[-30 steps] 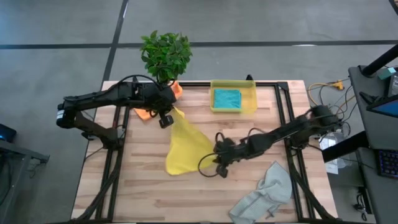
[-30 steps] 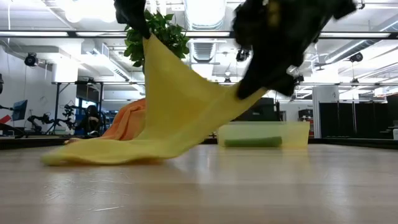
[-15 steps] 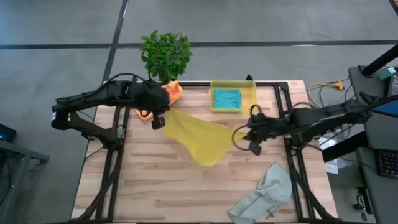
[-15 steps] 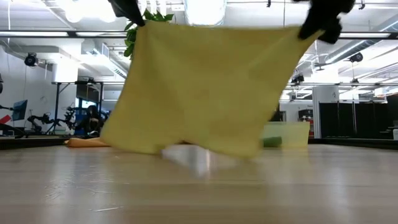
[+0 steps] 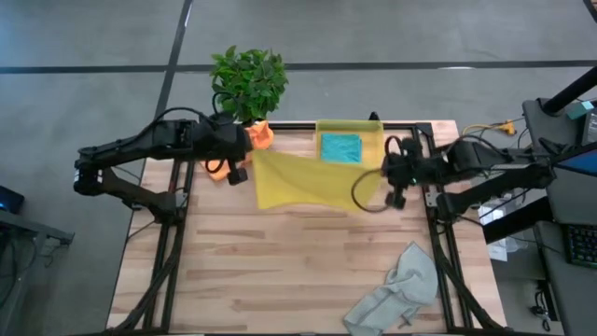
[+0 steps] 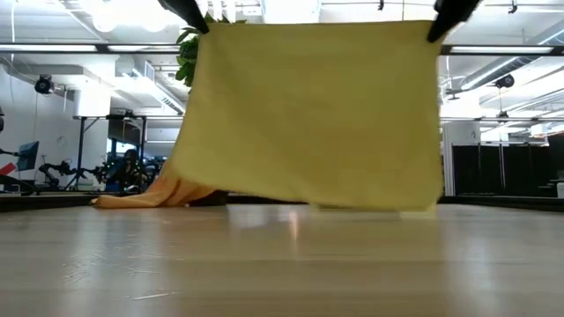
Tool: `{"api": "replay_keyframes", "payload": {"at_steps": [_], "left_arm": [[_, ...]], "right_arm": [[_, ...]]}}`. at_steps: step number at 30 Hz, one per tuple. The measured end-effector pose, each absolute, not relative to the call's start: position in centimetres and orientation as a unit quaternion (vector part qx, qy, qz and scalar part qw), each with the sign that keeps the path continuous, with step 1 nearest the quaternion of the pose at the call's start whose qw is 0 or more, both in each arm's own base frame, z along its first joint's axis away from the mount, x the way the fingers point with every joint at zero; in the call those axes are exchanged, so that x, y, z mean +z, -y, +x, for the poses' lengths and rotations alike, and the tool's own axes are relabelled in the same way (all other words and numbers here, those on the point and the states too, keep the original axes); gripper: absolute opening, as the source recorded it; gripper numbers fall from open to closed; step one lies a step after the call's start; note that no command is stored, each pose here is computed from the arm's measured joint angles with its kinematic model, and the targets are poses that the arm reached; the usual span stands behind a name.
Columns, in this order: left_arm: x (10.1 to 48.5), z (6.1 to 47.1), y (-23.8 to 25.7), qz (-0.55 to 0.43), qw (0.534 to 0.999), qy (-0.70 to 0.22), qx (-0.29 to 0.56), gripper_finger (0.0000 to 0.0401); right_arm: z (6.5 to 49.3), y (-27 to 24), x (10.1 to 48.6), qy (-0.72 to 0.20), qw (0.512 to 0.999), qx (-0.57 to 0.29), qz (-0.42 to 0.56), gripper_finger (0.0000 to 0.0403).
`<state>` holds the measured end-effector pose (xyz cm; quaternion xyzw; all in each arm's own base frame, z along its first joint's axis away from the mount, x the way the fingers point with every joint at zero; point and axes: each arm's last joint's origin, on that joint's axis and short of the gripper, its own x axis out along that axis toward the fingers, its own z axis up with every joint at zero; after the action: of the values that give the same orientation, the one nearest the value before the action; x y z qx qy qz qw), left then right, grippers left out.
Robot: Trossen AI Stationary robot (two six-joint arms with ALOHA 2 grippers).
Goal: Fold microfiber towels
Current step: Fold the yellow microfiber towel
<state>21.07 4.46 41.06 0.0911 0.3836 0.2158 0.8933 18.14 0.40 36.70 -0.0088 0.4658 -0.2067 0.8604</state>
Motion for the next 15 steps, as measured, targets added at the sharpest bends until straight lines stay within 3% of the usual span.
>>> {"api": "replay_keyframes", "payload": {"at_steps": [8, 15], "left_arm": [[42.9, 21.5, -5.4, 0.211, 0.853, -0.326, 0.350, 0.0000], [42.2, 22.0, -4.6, 0.212, 0.842, -0.312, 0.385, 0.0000]], "right_arm": [[18.9, 4.1, 40.5, -0.427, 0.828, -0.346, -0.112, 0.0008], [19.5, 3.6, 39.1, -0.429, 0.827, -0.346, -0.108, 0.0008]]}}
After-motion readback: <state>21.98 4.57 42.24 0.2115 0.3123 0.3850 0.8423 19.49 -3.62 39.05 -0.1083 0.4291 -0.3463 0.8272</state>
